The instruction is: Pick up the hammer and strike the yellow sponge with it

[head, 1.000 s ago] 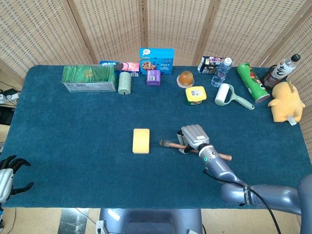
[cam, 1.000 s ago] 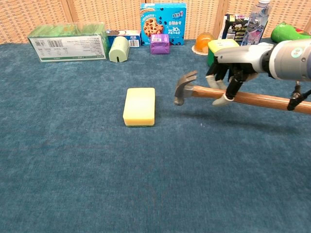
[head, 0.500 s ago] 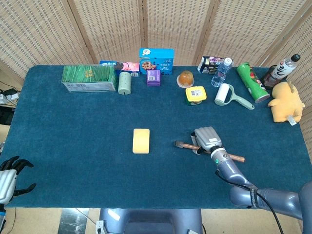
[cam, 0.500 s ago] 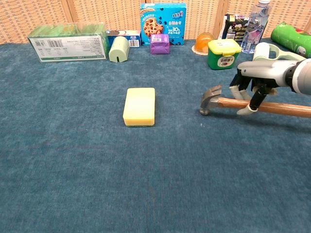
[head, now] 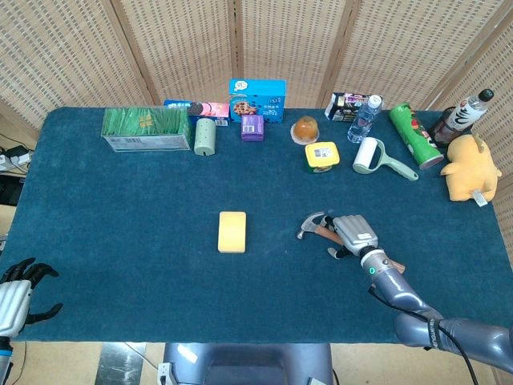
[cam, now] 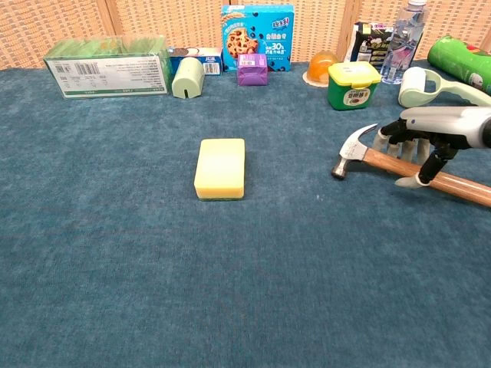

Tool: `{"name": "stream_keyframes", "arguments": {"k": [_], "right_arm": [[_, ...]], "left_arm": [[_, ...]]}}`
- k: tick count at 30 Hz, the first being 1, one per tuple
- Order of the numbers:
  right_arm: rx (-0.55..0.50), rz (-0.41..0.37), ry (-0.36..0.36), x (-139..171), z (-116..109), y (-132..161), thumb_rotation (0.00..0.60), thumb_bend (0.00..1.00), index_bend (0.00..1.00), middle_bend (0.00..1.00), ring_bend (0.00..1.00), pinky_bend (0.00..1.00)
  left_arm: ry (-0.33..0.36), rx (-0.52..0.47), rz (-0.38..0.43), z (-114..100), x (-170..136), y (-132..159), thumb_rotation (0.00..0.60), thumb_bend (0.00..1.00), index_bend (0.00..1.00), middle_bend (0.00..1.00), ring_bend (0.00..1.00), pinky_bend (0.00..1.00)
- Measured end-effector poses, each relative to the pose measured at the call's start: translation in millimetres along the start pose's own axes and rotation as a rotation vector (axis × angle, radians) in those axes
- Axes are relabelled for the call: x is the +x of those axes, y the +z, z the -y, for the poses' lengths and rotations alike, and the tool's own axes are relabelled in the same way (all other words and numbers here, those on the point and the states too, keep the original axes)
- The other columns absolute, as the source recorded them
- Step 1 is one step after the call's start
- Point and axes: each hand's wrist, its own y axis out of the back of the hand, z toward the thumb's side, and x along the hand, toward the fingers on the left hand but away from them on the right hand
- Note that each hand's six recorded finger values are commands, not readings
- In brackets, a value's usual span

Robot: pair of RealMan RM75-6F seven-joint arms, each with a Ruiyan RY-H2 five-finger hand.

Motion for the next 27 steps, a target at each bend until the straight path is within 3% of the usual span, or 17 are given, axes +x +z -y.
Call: {"name": "stream_keyframes", "arguments": {"k": [8, 11, 19, 24, 27], "right_arm": [[-0.043, -0.004, -0.049, 12, -9, -8, 0.600, 0.37, 0.20, 0.33, 0.32, 0.36], [-0.069, -0.002, -0.095, 18, -16, -11, 0.600, 0.37, 0.24, 0.35, 0.34, 0.38], [-0.153, -0.001, -0.322, 41, -42, -24, 0.600, 0.36, 0.51, 0.60, 0.59, 0.55], [-0.126, 0.020, -0.491, 71, -50, -42, 0.600, 0.38, 0.59, 0.69, 0.68, 0.62], [-0.091, 0.055, -0.549, 94, -44, -57, 0.600, 0.38, 0.60, 0.70, 0.68, 0.62]], "left_arm": [[0.002, -0.002, 0.000, 0, -1, 0, 0.600, 0.20, 0.36, 0.28, 0.12, 0.12], [0.005, -0.005, -0.001, 0, 0, 0, 0.600, 0.20, 0.36, 0.28, 0.12, 0.12], [0.038, -0.011, -0.002, -3, 3, -3, 0.600, 0.20, 0.36, 0.28, 0.12, 0.12], [0.067, -0.011, 0.001, -6, 6, -5, 0.600, 0.20, 0.36, 0.28, 0.12, 0.12], [0.080, -0.013, 0.008, -6, 7, -5, 0.600, 0.20, 0.36, 0.28, 0.12, 0.12]]}}
